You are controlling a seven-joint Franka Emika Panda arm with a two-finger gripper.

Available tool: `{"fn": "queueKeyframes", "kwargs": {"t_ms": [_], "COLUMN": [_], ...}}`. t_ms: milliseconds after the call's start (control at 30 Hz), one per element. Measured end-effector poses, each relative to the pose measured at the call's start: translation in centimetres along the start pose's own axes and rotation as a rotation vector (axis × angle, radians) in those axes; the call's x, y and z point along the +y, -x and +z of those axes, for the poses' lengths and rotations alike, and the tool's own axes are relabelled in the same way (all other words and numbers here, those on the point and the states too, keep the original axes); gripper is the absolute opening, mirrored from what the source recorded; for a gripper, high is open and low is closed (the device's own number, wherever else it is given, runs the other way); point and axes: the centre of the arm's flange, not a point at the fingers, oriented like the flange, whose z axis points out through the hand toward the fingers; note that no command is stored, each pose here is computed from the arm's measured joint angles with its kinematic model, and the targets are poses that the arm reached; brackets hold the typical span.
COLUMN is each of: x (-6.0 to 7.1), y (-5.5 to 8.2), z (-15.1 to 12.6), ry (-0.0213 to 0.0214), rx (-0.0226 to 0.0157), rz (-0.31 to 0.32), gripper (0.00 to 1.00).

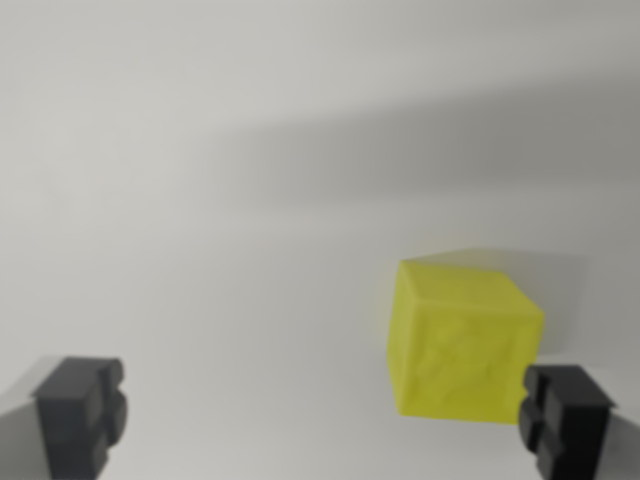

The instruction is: Pick yellow cube

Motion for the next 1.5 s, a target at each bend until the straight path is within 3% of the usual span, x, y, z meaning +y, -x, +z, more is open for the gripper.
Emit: {"fn": "queueKeyframes", "kwargs": {"t_ms": [1067, 1500], "x": [7.7, 8.1], "y": [-0.3, -0.3], "z": [7.9, 9.2], "ry": [0.0000, 0.0005], "rx": [0.0032, 0.0027], "rz": [0.065, 0.071], "gripper": [1.00, 1.00]}}
